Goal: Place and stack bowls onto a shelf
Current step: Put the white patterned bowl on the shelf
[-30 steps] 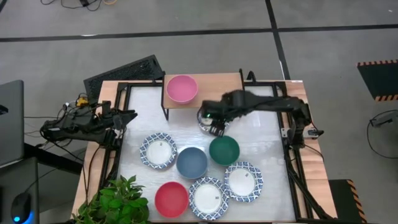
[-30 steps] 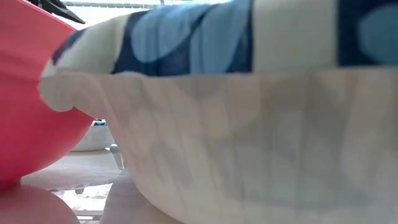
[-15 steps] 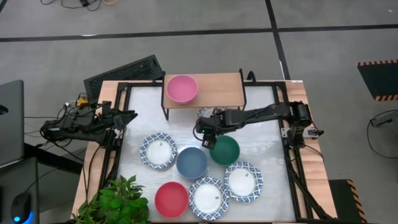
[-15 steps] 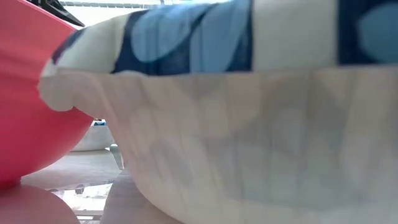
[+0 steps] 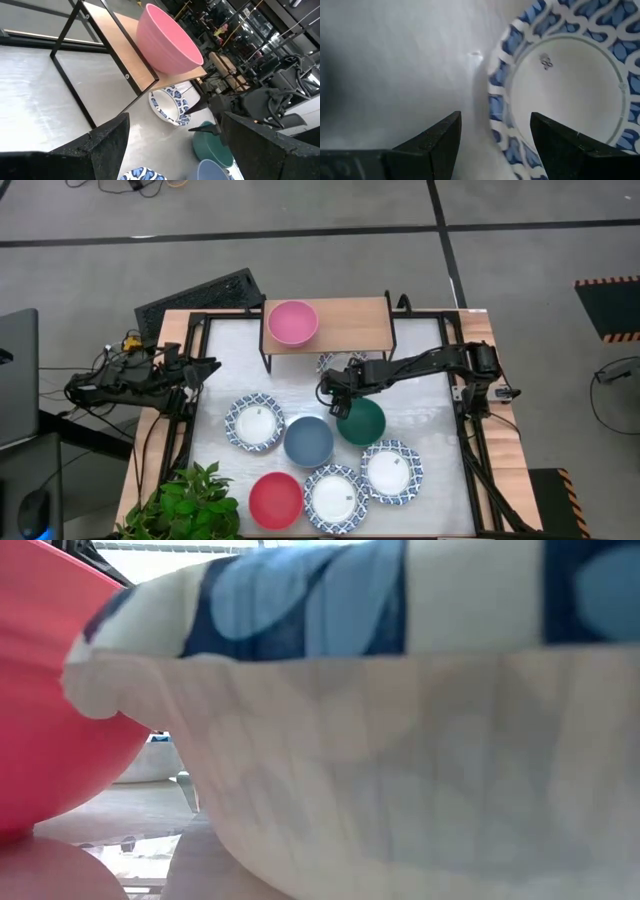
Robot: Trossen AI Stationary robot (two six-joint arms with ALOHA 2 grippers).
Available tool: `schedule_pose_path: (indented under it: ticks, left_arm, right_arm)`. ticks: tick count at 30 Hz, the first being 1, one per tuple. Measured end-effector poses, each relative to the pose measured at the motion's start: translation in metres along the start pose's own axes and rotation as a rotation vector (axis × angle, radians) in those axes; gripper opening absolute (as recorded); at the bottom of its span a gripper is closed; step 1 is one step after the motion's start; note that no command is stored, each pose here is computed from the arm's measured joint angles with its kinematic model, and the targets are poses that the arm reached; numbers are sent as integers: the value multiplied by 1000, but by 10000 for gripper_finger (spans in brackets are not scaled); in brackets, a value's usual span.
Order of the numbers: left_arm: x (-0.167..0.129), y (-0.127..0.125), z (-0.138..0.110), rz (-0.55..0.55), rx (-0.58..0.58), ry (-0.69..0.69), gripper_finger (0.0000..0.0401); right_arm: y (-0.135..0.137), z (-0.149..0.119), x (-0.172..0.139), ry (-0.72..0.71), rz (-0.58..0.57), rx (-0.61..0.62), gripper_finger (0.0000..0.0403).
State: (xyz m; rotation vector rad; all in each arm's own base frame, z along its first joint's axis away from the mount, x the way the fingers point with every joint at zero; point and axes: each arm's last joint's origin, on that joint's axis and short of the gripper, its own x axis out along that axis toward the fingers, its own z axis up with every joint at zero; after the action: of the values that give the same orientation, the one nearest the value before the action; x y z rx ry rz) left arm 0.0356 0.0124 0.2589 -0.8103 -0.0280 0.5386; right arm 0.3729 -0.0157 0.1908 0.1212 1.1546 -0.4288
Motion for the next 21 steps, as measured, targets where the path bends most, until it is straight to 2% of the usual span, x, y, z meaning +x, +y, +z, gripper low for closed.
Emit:
schedule_pose_path:
  ticks: [7, 12, 16, 19, 21]
  left_arm:
    - [0, 0, 0, 4, 3, 2, 302]
    - [0, 1, 0, 10, 3, -5, 302]
    - [0, 1, 0, 12, -3, -7, 302]
    - [0, 1, 0, 13, -4, -7, 302]
    - [0, 1, 0, 15, -6, -5, 302]
  right_arm:
    - [-14, -5, 12, 13, -18, 34, 262]
    - [-19, -2, 21, 15, -6, 54, 235]
    - [-20, -2, 30, 42, 18, 44, 184]
    - [-20, -8, 32, 95, 10, 28, 122]
    - [-19, -5, 33, 76, 15, 32, 75]
